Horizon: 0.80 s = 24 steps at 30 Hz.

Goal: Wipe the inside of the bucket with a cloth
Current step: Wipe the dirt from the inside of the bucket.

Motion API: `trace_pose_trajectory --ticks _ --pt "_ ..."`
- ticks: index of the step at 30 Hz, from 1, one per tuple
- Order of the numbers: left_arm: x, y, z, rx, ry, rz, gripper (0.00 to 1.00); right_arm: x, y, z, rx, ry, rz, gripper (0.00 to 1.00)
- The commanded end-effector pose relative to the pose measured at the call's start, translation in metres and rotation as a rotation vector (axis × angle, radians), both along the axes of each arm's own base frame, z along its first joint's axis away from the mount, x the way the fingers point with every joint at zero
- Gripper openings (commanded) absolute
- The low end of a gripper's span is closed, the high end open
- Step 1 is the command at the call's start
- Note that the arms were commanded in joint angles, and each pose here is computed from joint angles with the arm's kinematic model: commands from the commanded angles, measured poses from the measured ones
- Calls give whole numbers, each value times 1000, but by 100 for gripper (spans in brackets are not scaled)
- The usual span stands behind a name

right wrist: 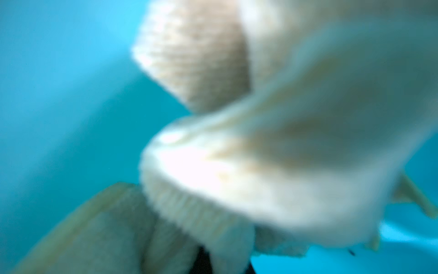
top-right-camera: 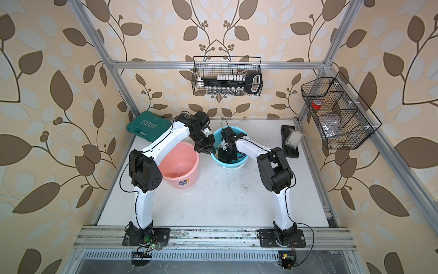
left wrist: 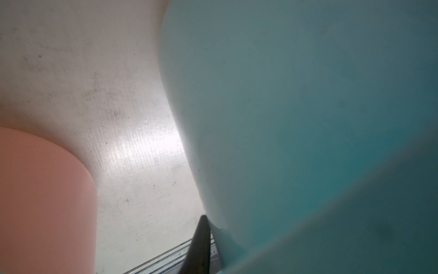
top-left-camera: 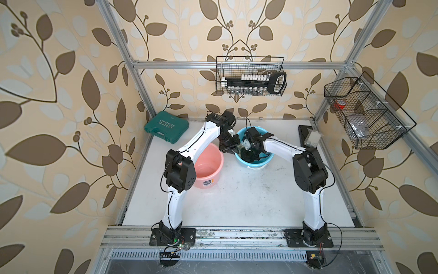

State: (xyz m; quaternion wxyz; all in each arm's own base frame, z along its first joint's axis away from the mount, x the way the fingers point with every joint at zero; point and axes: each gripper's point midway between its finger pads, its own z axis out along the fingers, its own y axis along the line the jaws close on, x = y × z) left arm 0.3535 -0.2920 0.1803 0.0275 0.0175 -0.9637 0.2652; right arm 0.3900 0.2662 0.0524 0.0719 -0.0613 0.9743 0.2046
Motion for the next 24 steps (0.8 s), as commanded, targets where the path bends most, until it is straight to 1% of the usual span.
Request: trace_pose_trajectory --ticks 1,3,5,8,11,14,18,23,24 --pt "-24 -10 18 -51 -2 -93 0 -16 35 8 139 8 136 0" --pt "-23 -9 18 -44 -9 -91 0 -24 23 2 35 5 172 0" --pt "-22 -8 20 -36 -18 -89 0 -28 2 -3 -115 -21 194 0" --pt "-21 -6 22 -27 -26 -87 0 -25 -33 -3 -321 -79 179 0" --pt "-20 -5 23 -19 -33 -83 0 -17 -60 9 -472 -142 157 0" --pt "-21 -3 23 -10 -31 -80 0 -7 -80 26 -576 -211 124 0" --pt "-22 1 24 5 -44 -76 0 6 -95 46 -663 -274 90 0" --pt "-24 2 25 -1 -47 -76 0 27 -105 70 -736 -358 51 0" --pt "-29 3 17 10 -24 -80 0 31 -104 74 -737 -376 43 0"
